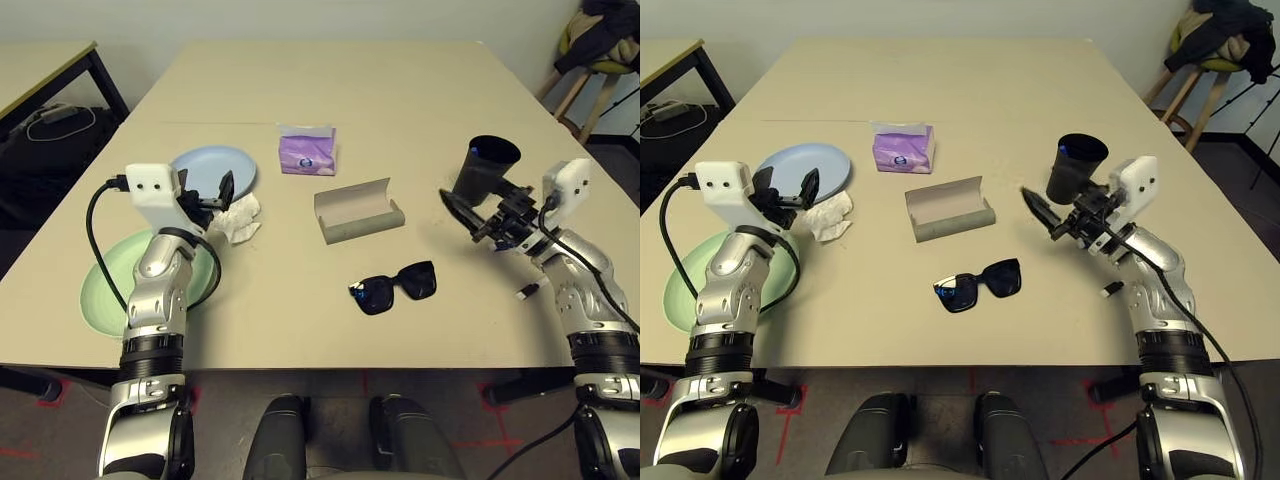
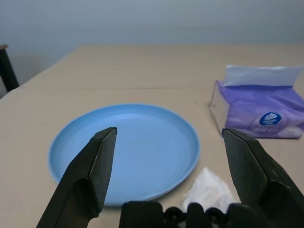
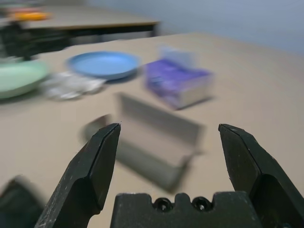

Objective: Organize and tidy the items on the table.

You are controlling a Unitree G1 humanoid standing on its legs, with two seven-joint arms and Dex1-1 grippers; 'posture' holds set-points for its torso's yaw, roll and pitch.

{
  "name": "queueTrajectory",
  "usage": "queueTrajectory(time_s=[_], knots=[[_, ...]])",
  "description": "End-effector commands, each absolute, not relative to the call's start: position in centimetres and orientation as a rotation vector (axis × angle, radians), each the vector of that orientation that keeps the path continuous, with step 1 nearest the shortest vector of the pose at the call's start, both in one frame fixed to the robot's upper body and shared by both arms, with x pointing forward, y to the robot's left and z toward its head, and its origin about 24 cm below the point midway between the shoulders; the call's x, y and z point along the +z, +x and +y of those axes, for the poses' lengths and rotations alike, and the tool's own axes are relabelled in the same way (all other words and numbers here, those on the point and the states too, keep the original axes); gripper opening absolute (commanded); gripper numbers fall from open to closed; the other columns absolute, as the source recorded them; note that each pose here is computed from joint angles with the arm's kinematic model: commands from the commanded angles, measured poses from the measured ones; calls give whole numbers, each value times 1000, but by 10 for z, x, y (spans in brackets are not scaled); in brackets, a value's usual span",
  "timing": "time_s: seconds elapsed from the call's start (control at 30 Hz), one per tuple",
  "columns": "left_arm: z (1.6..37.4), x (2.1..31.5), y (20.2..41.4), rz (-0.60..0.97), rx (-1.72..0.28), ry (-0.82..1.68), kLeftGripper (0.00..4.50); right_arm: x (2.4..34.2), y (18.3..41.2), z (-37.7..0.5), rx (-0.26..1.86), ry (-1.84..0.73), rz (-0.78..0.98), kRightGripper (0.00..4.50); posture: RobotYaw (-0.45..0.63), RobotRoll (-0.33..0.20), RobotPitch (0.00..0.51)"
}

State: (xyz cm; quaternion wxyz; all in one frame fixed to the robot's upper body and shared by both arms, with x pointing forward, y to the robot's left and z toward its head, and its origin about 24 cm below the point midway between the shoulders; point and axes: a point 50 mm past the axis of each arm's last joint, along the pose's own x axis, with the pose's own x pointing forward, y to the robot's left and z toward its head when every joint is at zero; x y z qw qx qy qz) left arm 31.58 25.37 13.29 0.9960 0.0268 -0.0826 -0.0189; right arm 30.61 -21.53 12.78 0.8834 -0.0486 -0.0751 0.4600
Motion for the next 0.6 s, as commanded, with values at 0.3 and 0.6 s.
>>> queueTrajectory(time_s=[0.3,0.6], knots=[[265,136,303,-129,-66,59,4500,123,292,-198,1375,-376,-92,4466,250,0,64],[290,153,300,-42,-124,88,4500,119,291,-199,1375,-337,-102,4466,263,0,67]])
